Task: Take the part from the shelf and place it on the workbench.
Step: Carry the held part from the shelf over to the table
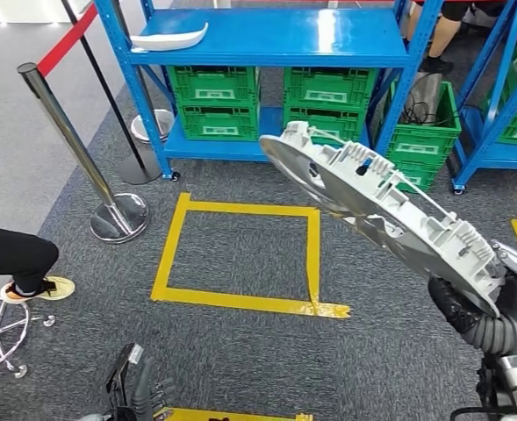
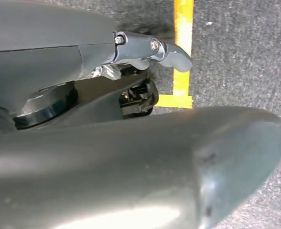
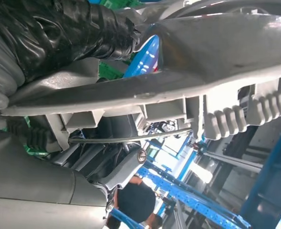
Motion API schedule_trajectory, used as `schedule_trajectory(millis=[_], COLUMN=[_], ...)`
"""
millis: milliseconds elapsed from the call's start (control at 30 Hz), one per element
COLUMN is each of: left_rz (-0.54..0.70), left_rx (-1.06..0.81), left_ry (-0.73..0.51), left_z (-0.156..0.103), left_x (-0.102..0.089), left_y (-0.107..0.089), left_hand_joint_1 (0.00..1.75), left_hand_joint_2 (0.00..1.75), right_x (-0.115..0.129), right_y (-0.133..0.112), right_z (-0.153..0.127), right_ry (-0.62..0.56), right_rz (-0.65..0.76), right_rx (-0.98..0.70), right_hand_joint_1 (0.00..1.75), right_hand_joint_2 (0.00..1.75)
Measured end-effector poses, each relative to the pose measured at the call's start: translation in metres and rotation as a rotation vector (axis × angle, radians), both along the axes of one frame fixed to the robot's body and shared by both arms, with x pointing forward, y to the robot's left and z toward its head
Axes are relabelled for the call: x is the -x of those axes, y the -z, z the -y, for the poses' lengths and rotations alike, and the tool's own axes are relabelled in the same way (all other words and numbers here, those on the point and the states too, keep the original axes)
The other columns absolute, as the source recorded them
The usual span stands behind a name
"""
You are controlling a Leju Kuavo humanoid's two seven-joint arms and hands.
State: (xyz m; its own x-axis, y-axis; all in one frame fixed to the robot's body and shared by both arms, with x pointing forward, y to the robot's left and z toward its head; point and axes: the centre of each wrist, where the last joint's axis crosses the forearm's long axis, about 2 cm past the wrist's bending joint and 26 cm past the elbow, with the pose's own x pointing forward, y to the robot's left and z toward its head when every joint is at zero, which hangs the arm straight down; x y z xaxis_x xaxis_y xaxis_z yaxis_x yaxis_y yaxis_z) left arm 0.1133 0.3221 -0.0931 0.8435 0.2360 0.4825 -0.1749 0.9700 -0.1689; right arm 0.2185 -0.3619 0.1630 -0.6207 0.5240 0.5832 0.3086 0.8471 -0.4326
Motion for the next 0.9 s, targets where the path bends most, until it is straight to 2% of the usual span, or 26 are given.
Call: schedule_trajectory(millis=[467, 900], left_rz=[0.076, 0.151], left_rx=[-0.032, -0.042], left_ry=[-0.026, 0.027], left_z=[-0.003, 0.002], left_x=[-0.014, -0.026], left_y=[-0.004, -0.007], left_hand_joint_1=[0.00, 0.00], left_hand_joint_2=[0.00, 0.00], right_x=[0.006, 0.016], right_y=[-0.003, -0.006], right_z=[0.003, 0.005], right_ry=[0.019, -0.008], right_rz=[0.014, -0.012], right_rx=[0.009, -0.029], right_hand_joint_1=[1.75, 1.75], right_hand_joint_2=[1.75, 1.75])
